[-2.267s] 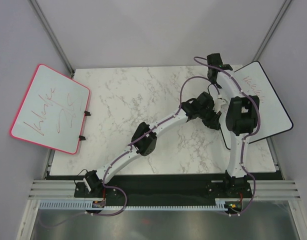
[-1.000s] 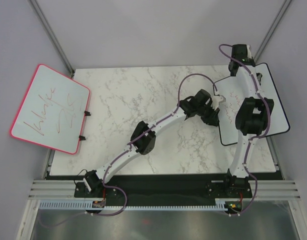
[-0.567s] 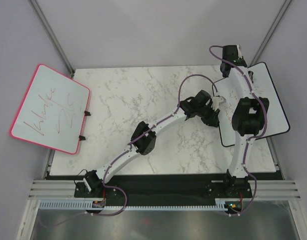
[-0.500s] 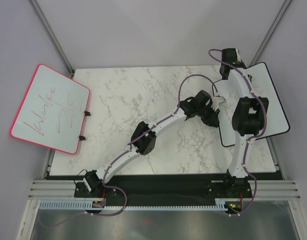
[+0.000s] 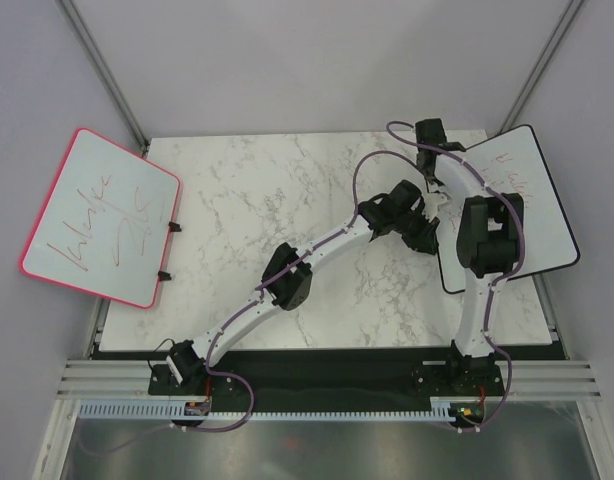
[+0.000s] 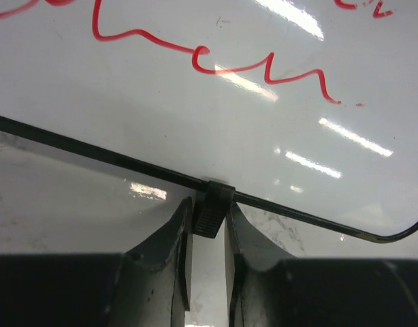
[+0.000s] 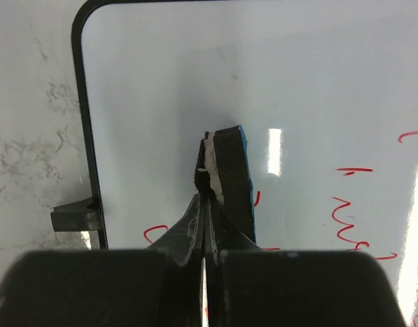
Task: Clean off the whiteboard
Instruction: Erase the whiteboard at the whiteboard stand.
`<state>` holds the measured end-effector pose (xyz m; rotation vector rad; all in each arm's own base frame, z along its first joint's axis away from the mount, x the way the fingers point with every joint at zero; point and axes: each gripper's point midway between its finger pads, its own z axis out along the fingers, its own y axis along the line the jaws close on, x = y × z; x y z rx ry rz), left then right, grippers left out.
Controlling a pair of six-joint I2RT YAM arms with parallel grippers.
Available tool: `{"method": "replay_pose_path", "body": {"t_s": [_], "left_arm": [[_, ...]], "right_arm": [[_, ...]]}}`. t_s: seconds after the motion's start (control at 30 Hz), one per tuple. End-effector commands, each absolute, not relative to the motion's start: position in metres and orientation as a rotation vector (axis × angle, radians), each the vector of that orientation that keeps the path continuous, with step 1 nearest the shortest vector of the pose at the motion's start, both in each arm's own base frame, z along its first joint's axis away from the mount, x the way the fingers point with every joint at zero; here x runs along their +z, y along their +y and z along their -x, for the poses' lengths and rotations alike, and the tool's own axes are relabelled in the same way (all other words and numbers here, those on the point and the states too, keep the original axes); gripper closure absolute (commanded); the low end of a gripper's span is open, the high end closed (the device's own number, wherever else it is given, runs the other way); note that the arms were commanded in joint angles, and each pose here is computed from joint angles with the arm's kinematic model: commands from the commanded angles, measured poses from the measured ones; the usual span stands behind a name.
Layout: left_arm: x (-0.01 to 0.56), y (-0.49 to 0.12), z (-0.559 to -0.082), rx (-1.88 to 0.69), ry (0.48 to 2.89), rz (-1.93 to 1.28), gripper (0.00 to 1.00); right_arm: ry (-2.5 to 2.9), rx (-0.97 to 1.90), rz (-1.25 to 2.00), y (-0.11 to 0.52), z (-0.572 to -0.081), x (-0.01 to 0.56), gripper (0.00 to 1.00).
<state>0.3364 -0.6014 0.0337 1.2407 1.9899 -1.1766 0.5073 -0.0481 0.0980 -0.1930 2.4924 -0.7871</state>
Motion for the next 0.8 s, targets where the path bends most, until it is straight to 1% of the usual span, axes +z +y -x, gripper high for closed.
{"method": "replay_pose_path", "body": {"t_s": [0.0, 0.1, 0.27, 0.4, 0.53, 0.63, 0.7, 0.77], "left_arm": [[0.022, -0.593, -0.338, -1.17, 2.105, -1.17, 0.98], [0.021, -0.593, -0.338, -1.17, 2.107, -1.17, 0.98], [0.022, -0.593, -0.338, -1.172, 2.103, -1.17, 0.98], [0.021, -0.593, -0.338, -1.17, 2.107, -1.17, 0.98], [0.022, -0.593, -0.338, -1.172, 2.105, -1.171, 0.98], [0.021, -0.593, -0.337, -1.174, 2.105, -1.172, 0.98], [0.021, -0.593, -0.337, -1.174, 2.105, -1.172, 0.98], [0.022, -0.593, -0.337, -1.174, 2.105, -1.172, 0.98]], "right_arm": [[2.419, -0.776, 0.077, -0.051, -0.506, 0.128, 1.0], [2.395, -0.775, -0.033, -0.076, -0.5, 0.143, 1.0], [2.345, -0.879, -0.173, -0.126, -0.476, 0.169, 1.0], [2.298, -0.882, -0.241, -0.146, -0.469, 0.189, 1.0], [2.242, -0.782, -0.266, -0.148, -0.471, 0.214, 1.0], [2.23, -0.628, -0.226, -0.132, -0.479, 0.22, 1.0], [2.226, -0.451, -0.18, -0.109, -0.489, 0.22, 1.0], [2.206, -0.335, -0.156, -0.094, -0.498, 0.222, 1.0]]}}
